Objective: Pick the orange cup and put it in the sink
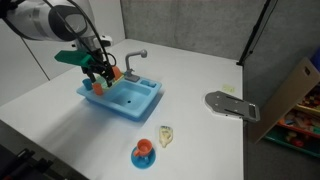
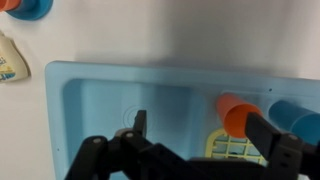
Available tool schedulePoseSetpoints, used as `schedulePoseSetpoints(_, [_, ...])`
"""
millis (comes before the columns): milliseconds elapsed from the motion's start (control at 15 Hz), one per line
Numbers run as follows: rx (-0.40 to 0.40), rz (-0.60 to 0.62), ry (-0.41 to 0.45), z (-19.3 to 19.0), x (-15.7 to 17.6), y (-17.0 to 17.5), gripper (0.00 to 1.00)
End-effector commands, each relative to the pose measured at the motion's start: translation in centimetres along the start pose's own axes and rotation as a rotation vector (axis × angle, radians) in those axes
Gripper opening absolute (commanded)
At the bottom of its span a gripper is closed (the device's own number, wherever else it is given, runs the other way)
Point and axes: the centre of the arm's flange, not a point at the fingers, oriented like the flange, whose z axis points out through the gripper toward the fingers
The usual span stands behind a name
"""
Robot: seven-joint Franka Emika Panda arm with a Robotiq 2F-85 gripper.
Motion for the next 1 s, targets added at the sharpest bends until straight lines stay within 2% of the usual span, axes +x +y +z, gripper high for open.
schedulePoseSetpoints(0, [-0.021, 0.013, 0.006, 0.7, 1.2, -0.4, 1.00])
schedulePoseSetpoints(933, [-0.013, -0.002, -0.009, 3.0, 3.0, -1.5, 1.00])
